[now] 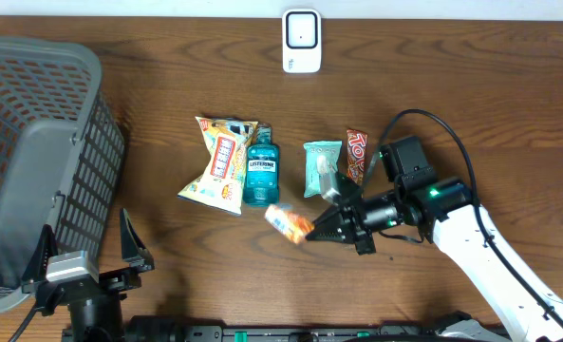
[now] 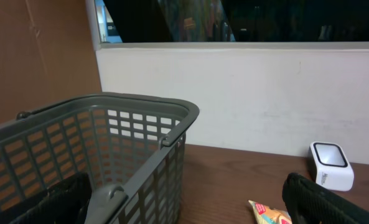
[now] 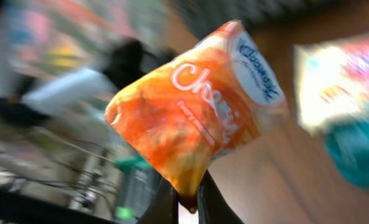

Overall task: Scan the item barcode
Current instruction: 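Lift the Kleenex pack and carry it to the table's right edge, then return the right gripper to the items and reach for the chocolate bar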

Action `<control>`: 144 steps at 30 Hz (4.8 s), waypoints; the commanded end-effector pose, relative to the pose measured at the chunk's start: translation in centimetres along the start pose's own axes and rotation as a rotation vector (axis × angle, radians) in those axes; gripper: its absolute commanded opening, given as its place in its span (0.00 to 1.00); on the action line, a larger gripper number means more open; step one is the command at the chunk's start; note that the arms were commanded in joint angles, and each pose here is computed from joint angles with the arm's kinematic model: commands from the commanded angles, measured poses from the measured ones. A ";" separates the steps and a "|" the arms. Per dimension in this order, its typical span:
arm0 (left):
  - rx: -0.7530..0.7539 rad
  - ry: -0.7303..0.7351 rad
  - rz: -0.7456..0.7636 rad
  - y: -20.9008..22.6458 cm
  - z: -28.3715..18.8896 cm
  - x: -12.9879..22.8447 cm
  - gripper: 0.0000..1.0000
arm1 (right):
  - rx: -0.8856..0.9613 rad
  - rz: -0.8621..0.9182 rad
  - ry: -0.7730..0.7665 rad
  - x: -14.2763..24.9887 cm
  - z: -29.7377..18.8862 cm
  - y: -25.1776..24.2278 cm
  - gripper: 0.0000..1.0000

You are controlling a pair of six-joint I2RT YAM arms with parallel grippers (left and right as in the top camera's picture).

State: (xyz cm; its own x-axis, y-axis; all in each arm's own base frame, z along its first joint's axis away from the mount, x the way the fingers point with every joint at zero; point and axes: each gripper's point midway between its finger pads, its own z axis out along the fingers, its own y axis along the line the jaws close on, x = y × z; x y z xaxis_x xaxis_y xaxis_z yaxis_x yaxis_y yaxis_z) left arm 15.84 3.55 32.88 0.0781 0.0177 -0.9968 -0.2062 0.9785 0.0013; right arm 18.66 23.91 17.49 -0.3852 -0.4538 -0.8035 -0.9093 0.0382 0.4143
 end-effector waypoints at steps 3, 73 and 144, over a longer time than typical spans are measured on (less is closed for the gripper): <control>-0.016 -0.003 0.013 0.3 -0.1 -0.1 0.98 | 0.588 0.313 0.131 2.6 -3.0 -9.7 0.01; -0.016 -0.003 0.013 0.3 -0.1 -0.1 0.98 | 1.691 -0.025 0.662 -11.9 -24.8 -30.4 0.01; -0.016 -0.003 0.013 0.3 -0.1 -0.1 0.98 | 1.383 0.905 0.312 3.7 -10.3 -27.0 0.74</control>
State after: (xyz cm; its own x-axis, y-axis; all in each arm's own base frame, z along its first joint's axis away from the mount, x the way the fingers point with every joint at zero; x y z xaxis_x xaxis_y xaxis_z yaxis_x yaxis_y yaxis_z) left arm 15.84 3.55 32.88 0.0781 0.0177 -0.9968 -0.2062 0.9785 0.0013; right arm 42.79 15.72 10.53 -0.9359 -0.0907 -0.3403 -0.1440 0.9804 0.1347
